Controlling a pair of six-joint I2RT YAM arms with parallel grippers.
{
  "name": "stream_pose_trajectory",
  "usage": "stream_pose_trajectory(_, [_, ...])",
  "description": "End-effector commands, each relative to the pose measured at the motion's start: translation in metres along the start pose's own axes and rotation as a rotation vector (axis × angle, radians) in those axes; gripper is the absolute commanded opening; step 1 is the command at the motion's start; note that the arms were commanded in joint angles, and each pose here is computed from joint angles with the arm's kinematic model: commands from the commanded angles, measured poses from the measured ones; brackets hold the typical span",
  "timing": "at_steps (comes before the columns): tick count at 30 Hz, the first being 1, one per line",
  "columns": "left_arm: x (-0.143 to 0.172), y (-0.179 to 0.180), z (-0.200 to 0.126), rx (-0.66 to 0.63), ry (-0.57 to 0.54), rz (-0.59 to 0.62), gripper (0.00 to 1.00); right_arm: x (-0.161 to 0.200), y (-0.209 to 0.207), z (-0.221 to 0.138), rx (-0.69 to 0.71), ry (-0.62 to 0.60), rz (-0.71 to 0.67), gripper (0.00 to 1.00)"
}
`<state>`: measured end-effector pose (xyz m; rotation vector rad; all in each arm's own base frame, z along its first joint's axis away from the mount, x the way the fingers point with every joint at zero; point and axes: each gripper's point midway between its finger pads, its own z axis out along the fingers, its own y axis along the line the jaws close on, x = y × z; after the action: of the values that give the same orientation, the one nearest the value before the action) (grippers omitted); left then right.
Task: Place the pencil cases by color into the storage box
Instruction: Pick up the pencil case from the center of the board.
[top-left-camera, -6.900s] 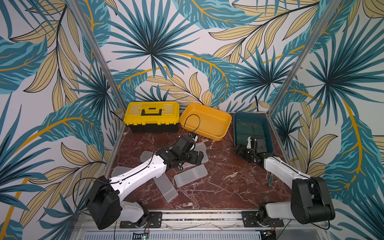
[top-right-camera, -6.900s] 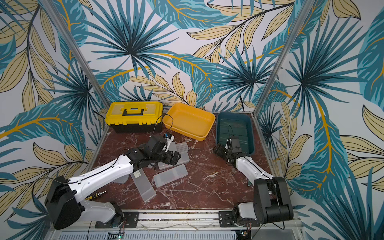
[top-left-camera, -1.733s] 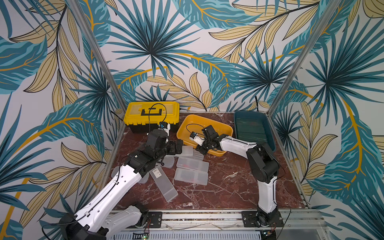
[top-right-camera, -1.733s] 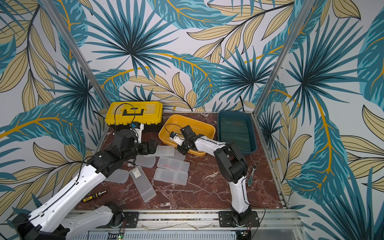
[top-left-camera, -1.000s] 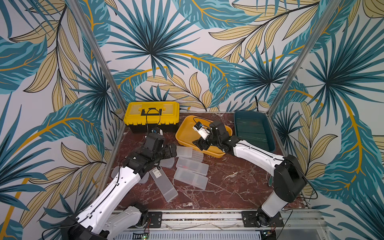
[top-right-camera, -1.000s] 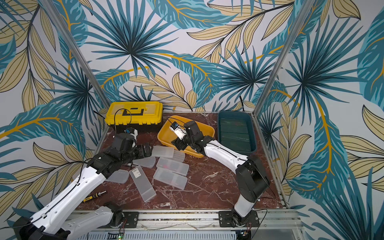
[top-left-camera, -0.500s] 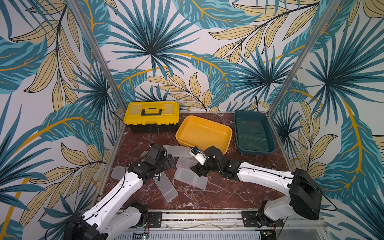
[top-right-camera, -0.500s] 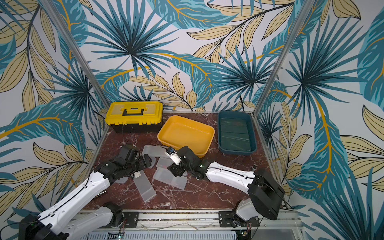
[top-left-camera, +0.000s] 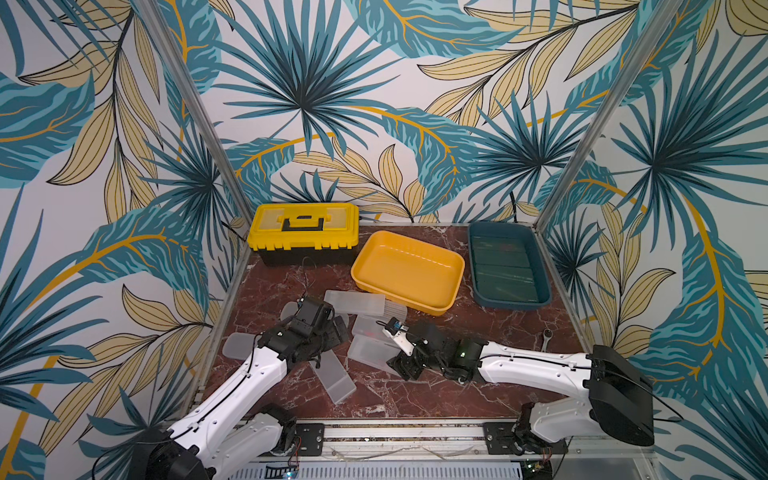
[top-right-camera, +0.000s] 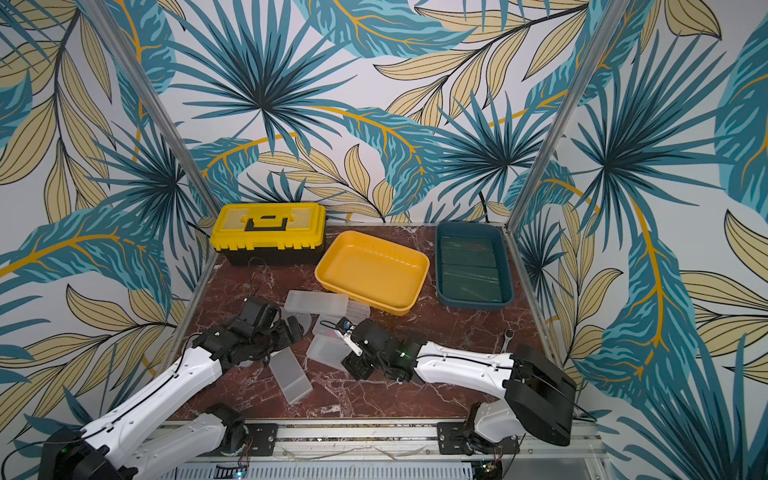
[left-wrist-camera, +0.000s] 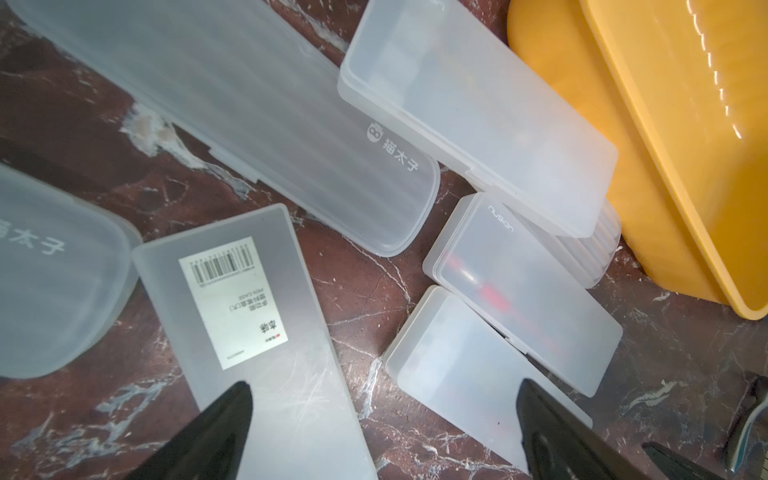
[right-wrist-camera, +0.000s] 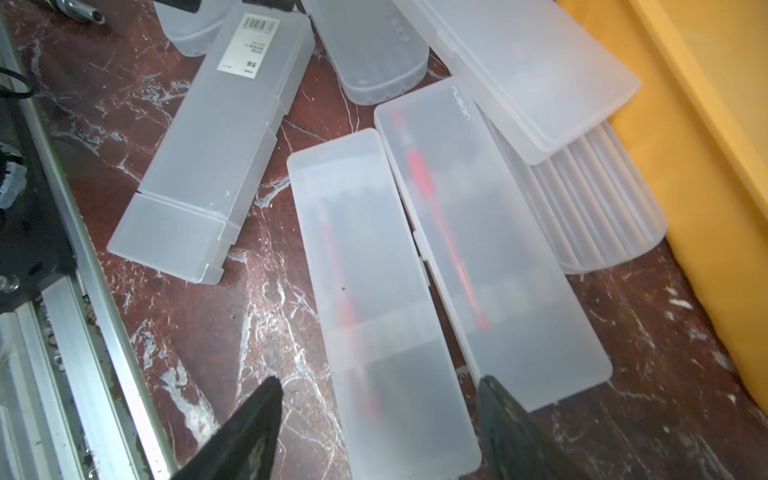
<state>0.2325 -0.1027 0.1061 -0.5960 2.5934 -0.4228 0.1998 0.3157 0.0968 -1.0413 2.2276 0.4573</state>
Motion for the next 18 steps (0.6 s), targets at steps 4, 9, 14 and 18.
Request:
stream_pose_trajectory(4, [0.001, 0.002, 0.003, -0.002, 0.006, 0.013, 1.0, 0.04, -0.004, -0.001, 0.014, 0.133, 0.029, 0.75])
stream_pose_trajectory(9, [0.0, -0.003, 0.007, 0.006, 0.019, 0.025, 1.0, 0.056, -0.006, 0.0, 0.024, 0.188, 0.033, 0.75])
stream_pose_trajectory(14, [-0.005, -0.013, 0.009, 0.021, 0.021, 0.047, 1.0, 0.062, -0.011, 0.004, 0.051, 0.208, 0.027, 0.75])
stream_pose_trajectory(18, [-0.009, -0.019, 0.009, 0.028, 0.02, 0.065, 1.0, 0.067, -0.013, 0.013, 0.067, 0.234, 0.014, 0.75])
